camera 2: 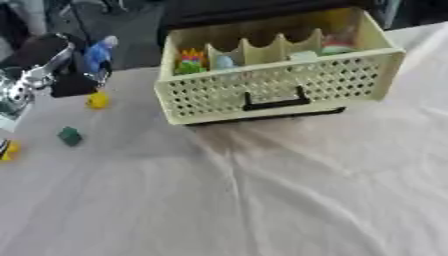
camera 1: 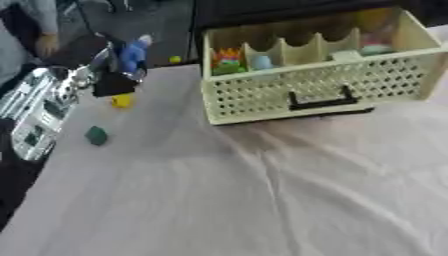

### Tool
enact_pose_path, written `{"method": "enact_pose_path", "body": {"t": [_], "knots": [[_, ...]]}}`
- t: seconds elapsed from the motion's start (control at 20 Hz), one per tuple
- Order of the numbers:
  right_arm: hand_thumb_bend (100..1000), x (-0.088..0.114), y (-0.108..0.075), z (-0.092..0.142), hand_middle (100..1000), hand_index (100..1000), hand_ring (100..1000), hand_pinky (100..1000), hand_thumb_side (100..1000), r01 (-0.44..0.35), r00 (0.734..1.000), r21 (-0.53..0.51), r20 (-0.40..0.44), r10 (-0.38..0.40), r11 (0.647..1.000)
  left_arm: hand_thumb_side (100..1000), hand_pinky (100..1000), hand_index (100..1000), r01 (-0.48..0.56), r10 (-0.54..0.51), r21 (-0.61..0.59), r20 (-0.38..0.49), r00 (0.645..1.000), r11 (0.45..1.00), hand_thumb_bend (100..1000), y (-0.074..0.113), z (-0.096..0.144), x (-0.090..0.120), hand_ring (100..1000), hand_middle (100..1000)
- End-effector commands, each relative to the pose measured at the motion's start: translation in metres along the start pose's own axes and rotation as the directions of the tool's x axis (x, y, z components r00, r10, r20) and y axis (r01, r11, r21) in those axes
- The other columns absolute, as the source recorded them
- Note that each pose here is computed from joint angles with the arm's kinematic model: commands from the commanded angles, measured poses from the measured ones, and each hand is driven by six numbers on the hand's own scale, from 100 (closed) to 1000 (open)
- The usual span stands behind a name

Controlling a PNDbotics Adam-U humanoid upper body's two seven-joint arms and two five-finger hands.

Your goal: Pick up objects from table and place into drawer.

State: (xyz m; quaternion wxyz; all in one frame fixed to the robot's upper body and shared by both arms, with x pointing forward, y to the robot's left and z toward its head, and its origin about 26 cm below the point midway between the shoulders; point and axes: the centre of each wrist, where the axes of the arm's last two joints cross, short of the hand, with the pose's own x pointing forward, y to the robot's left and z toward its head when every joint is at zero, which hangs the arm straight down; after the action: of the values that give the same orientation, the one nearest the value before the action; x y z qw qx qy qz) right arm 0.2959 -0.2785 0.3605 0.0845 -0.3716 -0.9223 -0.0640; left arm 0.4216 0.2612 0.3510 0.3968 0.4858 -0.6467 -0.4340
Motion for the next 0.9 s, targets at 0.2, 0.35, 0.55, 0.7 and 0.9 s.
{"method": "enact_pose_path", "body": {"t": [0.2, 0.35, 0.55, 0.7, 0.9], "knots": [[143, 0.004, -0.005, -0.006, 451, 696, 477, 482, 521, -0.01, 0.999, 0.0, 0.033, 0.01, 1.0, 678, 267, 714, -0.033, 0.024, 0.098, 0.09, 0.996, 0.995, 100, 0.048, 0.01, 0.022, 457, 621], [145, 0.004, -0.005, -0.005, 449, 695, 477, 482, 521, -0.007, 1.0, 0.003, 0.03, 0.007, 1.0, 677, 260, 712, -0.058, 0.04, 0.132, 0.134, 0.99, 0.99, 100, 0.058, 0.009, 0.038, 453, 618], [146, 0.005, -0.003, -0.005, 448, 694, 476, 483, 518, 0.005, 1.0, 0.005, 0.028, -0.006, 1.0, 675, 253, 713, -0.116, 0.088, 0.16, 0.172, 0.981, 0.98, 100, 0.061, 0.001, 0.056, 455, 619], [147, 0.008, -0.001, -0.007, 448, 694, 476, 483, 518, 0.023, 0.999, 0.005, 0.031, -0.023, 1.0, 676, 251, 716, -0.165, 0.131, 0.17, 0.198, 0.971, 0.972, 100, 0.058, -0.005, 0.067, 459, 624], [148, 0.012, 0.003, -0.01, 447, 691, 475, 484, 517, 0.051, 0.998, 0.006, 0.039, -0.051, 0.999, 684, 245, 716, -0.213, 0.175, 0.163, 0.218, 0.96, 0.963, 100, 0.048, -0.013, 0.076, 459, 627]]}}
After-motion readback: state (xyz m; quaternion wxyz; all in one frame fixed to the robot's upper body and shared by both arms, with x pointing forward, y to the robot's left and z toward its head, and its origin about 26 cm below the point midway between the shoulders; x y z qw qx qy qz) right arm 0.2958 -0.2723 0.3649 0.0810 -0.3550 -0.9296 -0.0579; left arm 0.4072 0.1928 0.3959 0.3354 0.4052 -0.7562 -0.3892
